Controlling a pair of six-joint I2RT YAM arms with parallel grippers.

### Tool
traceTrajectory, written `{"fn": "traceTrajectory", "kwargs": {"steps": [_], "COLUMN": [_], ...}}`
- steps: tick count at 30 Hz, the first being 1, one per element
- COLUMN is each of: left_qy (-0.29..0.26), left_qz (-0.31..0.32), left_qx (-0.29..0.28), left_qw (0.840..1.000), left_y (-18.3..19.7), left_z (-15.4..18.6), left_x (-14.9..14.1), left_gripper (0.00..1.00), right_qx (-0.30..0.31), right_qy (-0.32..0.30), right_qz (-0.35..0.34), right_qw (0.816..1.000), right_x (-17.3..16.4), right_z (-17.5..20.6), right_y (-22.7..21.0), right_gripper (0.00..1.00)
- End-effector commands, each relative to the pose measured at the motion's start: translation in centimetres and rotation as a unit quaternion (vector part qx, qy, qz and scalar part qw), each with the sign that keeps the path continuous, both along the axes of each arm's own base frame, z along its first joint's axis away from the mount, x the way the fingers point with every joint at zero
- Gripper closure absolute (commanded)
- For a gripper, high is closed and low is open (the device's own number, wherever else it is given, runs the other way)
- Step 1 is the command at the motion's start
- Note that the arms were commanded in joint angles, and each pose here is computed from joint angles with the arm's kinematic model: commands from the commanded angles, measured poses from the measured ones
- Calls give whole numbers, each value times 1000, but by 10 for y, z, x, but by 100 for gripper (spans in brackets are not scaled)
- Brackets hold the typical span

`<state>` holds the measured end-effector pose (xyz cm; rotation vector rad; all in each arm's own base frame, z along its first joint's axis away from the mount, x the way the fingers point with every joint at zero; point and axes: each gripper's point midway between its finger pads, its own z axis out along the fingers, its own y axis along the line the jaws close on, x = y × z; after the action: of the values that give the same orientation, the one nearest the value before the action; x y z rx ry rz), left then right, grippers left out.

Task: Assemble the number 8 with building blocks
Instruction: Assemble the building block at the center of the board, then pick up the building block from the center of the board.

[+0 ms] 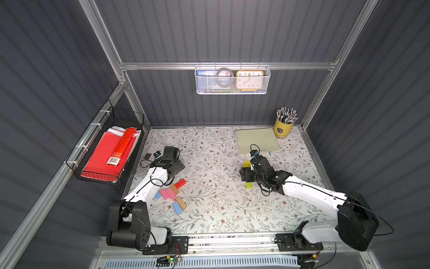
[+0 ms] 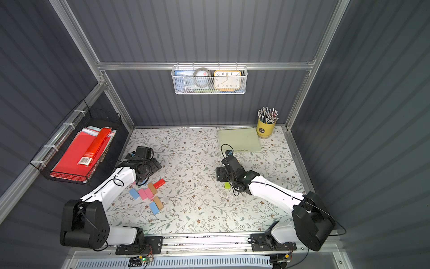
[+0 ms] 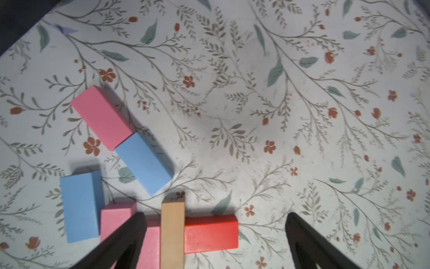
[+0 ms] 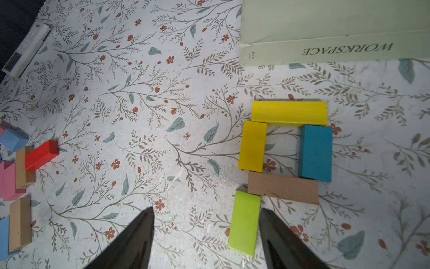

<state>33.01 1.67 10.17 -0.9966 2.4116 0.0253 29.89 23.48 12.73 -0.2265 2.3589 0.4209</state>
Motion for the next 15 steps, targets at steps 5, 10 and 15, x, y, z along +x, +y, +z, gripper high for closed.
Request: {"fn": "traceTrajectory", "kwargs": {"steps": [5, 10, 15], "left_qy": [24, 26, 30], "left_qz": [50, 81, 100], "left_qx": [-39, -45, -73], "left_qw": [998, 995, 992], "left_y": [28, 40, 38], "left_z": [-18, -26, -43], "left_x": [-19, -15, -14], "left_gripper": [8, 12, 14], "right_qx": [4, 0, -7], "right_qy": [-18, -23, -29], "right_qz": [14, 17, 19], "right_qw": [1000, 1000, 999], "right_x": [-3, -7, -10], "right_z": [-5, -10, -13], "right_y": [-2, -7, -13], "right_gripper": [24, 24, 24]}}
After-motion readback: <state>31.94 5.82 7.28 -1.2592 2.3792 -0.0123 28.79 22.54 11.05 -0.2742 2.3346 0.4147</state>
